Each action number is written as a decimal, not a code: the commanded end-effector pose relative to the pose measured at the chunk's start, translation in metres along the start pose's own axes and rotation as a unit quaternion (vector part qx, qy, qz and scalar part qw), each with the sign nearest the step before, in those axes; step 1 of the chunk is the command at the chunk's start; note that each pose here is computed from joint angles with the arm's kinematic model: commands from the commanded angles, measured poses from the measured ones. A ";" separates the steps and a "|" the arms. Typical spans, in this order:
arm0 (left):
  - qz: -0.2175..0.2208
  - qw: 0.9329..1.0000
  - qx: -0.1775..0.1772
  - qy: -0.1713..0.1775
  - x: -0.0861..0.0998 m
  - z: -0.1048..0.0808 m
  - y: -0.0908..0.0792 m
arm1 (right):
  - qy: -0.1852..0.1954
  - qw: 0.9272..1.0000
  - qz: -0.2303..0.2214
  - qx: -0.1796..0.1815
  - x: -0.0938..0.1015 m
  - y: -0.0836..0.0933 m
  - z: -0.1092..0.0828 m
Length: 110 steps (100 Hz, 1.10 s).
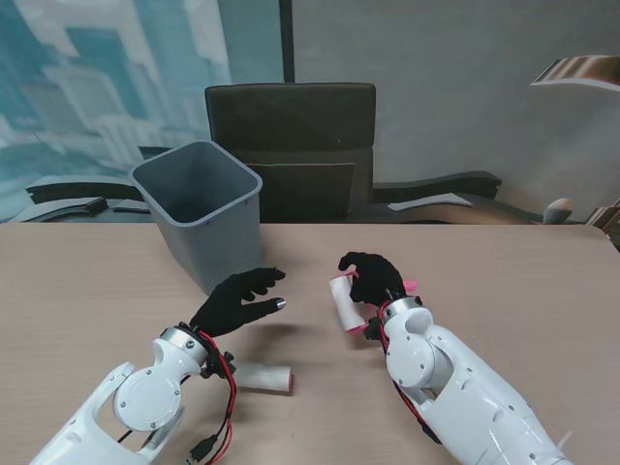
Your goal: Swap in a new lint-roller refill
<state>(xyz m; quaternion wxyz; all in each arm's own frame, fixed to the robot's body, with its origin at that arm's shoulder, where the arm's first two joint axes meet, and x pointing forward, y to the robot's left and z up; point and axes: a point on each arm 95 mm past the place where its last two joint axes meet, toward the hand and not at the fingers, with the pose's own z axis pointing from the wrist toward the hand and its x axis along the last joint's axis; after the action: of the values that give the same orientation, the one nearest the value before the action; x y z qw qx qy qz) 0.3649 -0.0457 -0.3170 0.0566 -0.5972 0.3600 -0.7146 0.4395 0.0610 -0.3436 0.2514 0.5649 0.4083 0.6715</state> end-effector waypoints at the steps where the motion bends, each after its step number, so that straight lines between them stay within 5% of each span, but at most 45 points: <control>1: -0.010 1.000 -0.012 -0.001 0.004 0.004 0.005 | 0.018 1.000 0.010 -0.006 0.014 0.002 -0.007; 38: -0.079 0.995 -0.054 -0.028 0.016 0.019 0.031 | 0.143 0.978 0.089 -0.123 0.062 0.018 -0.027; 67: -0.129 0.989 -0.067 -0.028 0.024 0.018 0.041 | 0.182 0.967 0.122 -0.130 0.080 0.006 -0.027; 110: -0.133 0.989 -0.050 -0.038 0.024 0.022 0.045 | 0.207 0.956 0.166 -0.124 0.100 -0.010 -0.032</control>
<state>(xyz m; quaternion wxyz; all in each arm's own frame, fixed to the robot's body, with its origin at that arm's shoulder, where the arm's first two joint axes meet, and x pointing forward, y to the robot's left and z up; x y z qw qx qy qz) 0.3625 -0.0950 -0.3255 -0.0510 -0.6695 0.3174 -0.6696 0.3912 0.1264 -0.2987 0.1329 0.4410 0.2654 0.8470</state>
